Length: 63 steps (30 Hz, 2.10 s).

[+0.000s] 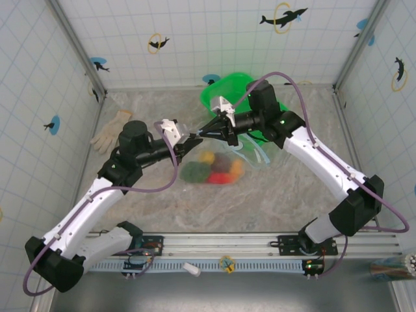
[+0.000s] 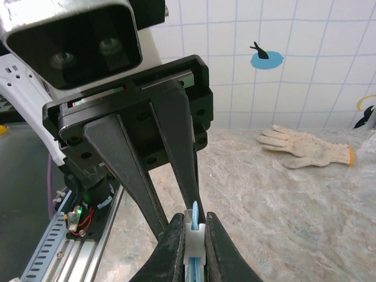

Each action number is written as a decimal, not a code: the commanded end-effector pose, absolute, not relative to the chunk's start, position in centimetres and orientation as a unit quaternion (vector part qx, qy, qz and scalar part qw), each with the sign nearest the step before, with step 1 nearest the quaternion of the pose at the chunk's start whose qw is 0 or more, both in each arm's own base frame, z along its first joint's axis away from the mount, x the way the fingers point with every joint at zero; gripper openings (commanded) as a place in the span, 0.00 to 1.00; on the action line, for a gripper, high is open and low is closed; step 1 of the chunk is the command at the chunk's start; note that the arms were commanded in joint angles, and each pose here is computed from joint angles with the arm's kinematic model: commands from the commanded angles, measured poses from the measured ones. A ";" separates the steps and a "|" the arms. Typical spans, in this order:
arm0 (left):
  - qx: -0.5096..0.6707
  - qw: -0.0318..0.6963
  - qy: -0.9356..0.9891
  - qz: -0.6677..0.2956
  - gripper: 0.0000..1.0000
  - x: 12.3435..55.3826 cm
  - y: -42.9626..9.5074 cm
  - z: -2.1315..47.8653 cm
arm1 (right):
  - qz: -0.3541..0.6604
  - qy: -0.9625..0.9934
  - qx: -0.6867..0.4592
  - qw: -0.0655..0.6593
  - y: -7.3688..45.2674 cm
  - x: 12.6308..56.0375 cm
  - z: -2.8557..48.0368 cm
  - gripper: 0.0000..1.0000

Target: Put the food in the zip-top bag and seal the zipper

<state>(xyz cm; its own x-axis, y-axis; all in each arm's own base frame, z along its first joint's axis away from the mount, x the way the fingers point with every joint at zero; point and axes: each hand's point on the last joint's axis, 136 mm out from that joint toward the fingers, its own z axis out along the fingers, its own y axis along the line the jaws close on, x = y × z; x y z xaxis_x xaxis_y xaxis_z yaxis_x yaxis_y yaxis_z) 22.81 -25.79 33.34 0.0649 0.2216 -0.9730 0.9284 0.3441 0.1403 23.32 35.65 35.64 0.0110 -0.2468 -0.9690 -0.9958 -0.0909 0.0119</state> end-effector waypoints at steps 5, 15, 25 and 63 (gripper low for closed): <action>0.483 0.565 0.568 -0.355 0.09 21.8 -26.6 35.9 | 0.465 0.512 -0.585 0.424 35.4 22.1 36.9 0.00; 0.452 0.598 0.577 -0.323 0.00 22.7 -25.5 35.6 | 0.443 0.539 -0.573 0.429 34.6 22.7 35.2 0.00; 0.410 0.631 0.597 -0.278 0.00 23.8 -23.6 34.9 | 0.422 0.580 -0.546 0.433 32.3 23.7 32.5 0.00; 0.198 0.732 0.642 -0.111 0.00 27.8 -14.2 37.2 | 0.292 0.750 -0.407 0.431 22.8 23.3 21.5 0.00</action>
<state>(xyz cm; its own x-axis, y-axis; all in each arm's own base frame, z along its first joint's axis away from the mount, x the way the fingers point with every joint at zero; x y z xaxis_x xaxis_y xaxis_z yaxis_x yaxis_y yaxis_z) 26.74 -18.10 32.51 0.0428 0.1747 -0.9837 0.6052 0.7789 0.1647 23.25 25.24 24.68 -0.1825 -0.3137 -0.9318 -0.9192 0.3909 0.0484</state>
